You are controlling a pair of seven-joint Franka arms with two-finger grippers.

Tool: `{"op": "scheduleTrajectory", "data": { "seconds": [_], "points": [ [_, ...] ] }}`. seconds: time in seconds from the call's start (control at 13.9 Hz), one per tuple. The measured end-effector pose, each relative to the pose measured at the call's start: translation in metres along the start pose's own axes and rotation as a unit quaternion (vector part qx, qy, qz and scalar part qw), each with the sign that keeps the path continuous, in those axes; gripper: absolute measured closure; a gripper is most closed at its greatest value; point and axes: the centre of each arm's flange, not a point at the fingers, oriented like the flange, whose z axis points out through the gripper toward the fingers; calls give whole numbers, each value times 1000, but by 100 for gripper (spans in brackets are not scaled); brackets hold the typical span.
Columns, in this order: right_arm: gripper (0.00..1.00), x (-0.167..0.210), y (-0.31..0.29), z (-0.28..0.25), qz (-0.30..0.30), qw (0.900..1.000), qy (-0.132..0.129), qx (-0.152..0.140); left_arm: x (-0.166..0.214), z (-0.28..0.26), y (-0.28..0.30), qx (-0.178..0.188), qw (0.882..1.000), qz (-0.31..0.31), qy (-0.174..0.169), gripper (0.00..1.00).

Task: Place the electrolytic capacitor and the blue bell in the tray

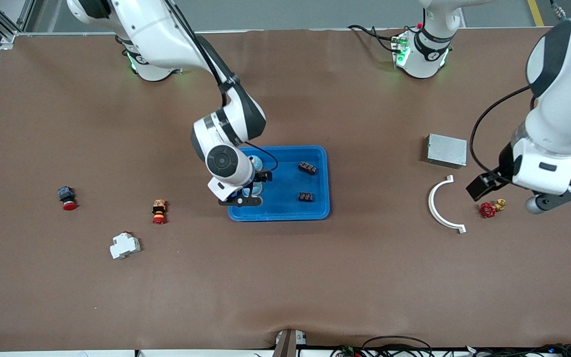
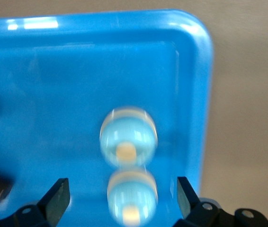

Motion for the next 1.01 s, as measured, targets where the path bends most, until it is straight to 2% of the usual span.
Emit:
{"op": "scheduleTrajectory", "data": {
  "seconds": [0.22,0.29,0.43,0.65,0.86,1.01],
  "points": [
    [0,-39,36,-108,-13,1000,-19,18,-5,-25,-33,-9,1000,16,-19,0],
    [0,-55,59,-143,-20,999,-19,23,-8,-33,-41,-8,1000,19,-20,0],
    [0,-86,115,-196,-30,999,-5,15,-20,-45,-52,-3,999,27,-16,0],
    [0,-116,198,-231,-34,999,25,2,-40,-59,-67,1,998,56,-14,0],
    [0,-107,299,-241,-32,999,36,15,-54,-70,-83,-9,998,62,-18,0],
    [0,-95,368,-247,-19,998,51,11,-62,-74,-92,-11,996,84,-20,0]
  ]
}}
